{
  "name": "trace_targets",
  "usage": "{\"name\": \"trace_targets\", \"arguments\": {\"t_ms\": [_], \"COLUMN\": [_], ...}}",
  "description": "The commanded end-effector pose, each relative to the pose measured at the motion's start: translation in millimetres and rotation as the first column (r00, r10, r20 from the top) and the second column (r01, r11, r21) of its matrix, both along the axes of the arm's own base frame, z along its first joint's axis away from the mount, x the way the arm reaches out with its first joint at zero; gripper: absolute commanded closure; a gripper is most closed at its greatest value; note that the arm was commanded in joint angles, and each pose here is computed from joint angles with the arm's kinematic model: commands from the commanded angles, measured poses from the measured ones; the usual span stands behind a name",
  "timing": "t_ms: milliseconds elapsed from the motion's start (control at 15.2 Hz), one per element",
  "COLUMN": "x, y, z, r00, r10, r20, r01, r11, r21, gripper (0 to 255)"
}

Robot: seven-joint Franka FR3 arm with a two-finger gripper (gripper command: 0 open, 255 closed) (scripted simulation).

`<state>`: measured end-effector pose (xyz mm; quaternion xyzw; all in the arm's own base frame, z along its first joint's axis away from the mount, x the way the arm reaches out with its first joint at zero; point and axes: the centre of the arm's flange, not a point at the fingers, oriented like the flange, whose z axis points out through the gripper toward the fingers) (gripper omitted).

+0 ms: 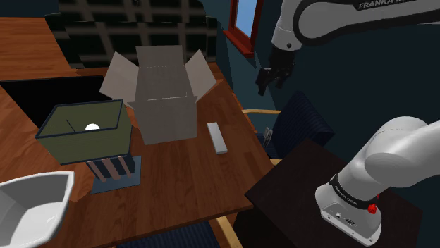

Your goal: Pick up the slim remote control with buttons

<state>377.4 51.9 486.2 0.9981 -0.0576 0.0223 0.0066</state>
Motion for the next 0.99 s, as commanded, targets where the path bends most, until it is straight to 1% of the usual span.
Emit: {"name": "trace_targets", "arguments": {"t_ms": [0,924], "x": [12.9,106.0], "y": [6.9,53.4], "z": [-24.6,-178.8], "r00": [1.0,0.995], "r10": [-0.012,-0.091], "r20": [-0.002,-0.03], "r01": [0.012,0.092], "r11": [1.0,0.996], "r21": [0.003,0.023], "gripper": [0,0]}}
